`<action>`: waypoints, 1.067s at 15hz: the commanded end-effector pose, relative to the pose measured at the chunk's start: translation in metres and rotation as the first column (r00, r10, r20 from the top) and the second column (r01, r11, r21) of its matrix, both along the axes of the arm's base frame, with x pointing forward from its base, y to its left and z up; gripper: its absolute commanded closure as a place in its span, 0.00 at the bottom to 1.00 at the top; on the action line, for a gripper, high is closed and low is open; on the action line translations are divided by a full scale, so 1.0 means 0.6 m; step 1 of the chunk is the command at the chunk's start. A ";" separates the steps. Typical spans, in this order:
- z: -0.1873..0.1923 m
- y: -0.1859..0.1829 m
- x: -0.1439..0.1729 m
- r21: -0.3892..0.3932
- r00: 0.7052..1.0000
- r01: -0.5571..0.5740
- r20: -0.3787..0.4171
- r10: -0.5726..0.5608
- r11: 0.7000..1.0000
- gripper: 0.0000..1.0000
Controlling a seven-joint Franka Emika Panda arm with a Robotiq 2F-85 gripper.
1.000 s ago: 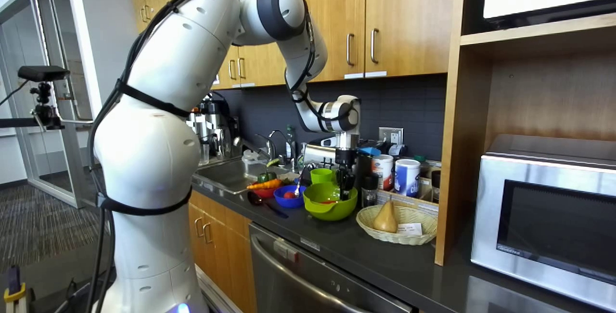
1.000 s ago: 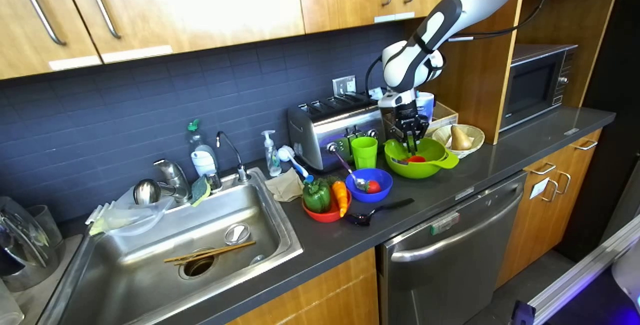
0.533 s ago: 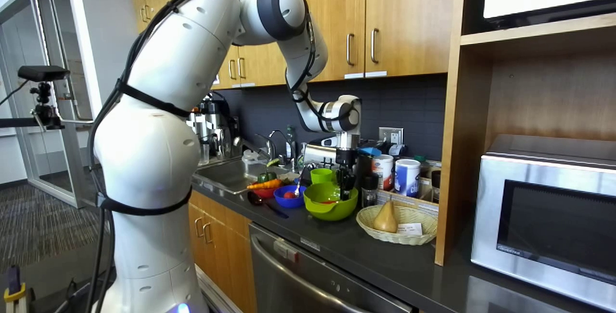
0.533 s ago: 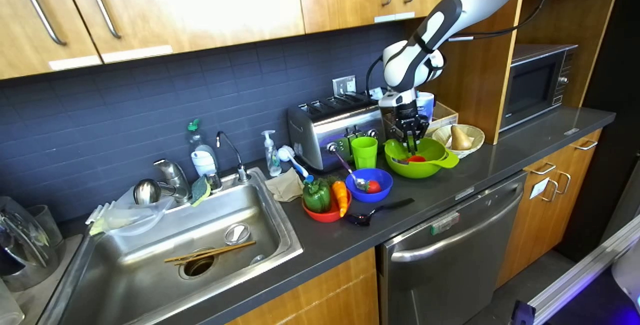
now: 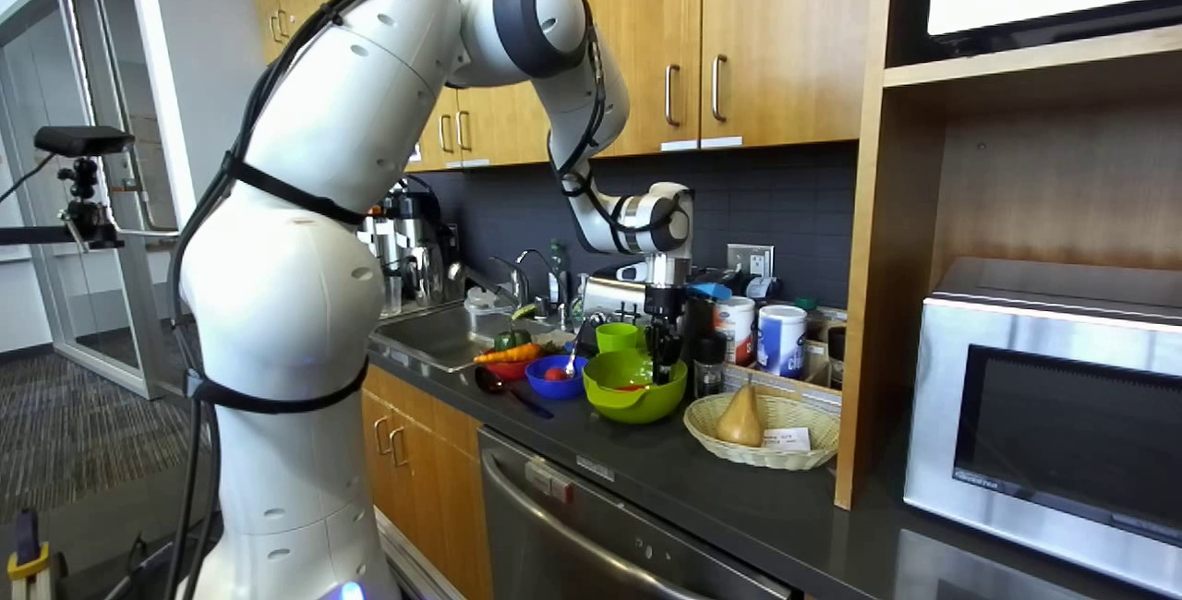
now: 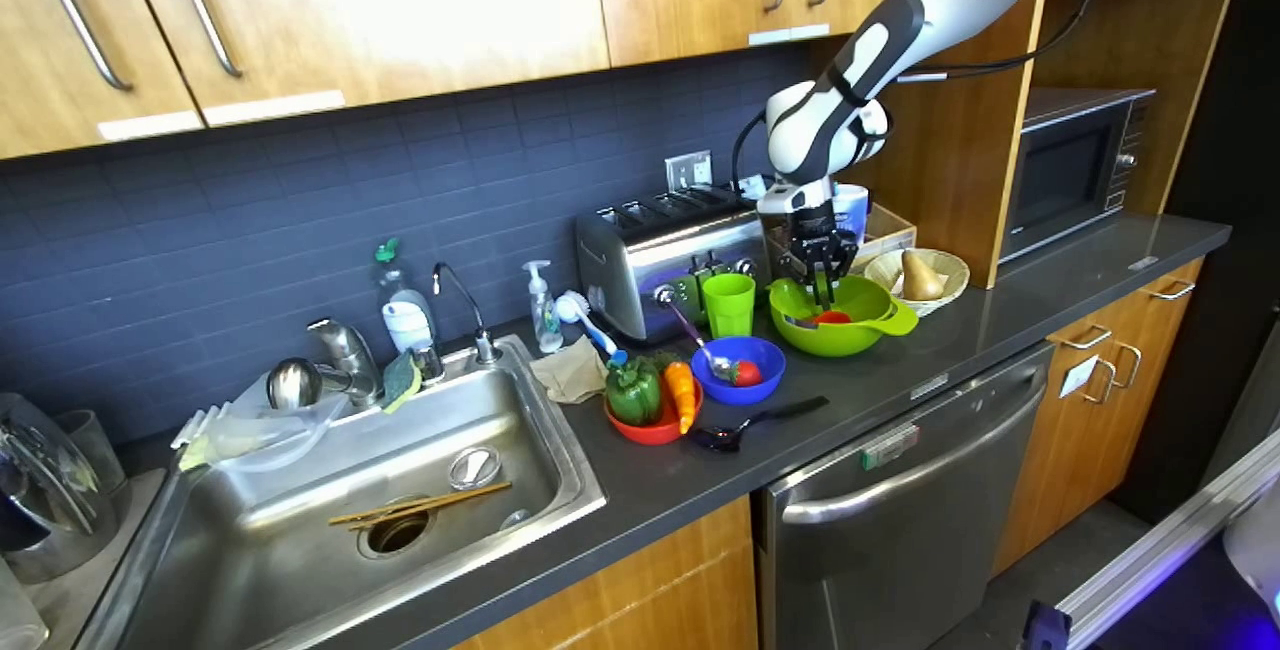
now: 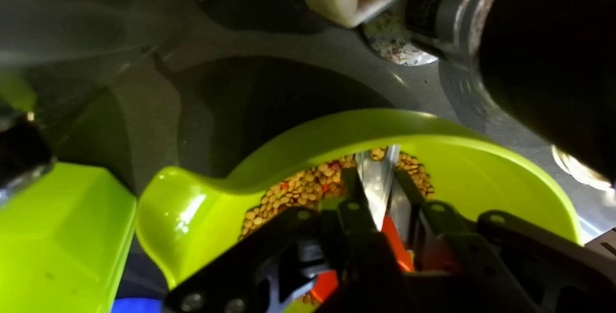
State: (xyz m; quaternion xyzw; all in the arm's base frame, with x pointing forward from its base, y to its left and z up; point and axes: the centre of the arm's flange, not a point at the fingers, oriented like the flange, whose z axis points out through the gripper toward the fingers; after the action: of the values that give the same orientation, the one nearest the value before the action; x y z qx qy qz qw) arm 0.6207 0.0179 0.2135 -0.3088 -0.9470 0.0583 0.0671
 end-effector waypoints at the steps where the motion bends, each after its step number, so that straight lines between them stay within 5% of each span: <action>1: -0.057 -0.021 -0.009 0.015 0.998 0.032 -0.054 -0.031 0.999 0.58; 11: -0.076 -0.035 -0.010 0.015 0.999 0.004 -0.042 -0.004 1.000 0.01; 13: -0.077 -0.036 -0.009 0.017 0.999 -0.003 -0.039 0.004 1.000 0.03; 15: -0.077 -0.037 -0.008 0.018 0.999 -0.008 -0.036 0.009 1.000 0.28; 16: -0.077 -0.037 -0.008 0.018 0.999 -0.009 -0.036 0.009 1.000 0.29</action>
State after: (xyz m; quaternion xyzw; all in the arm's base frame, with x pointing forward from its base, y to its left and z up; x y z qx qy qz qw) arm 0.6213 0.0127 0.2089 -0.2917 -0.9536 0.0496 0.0556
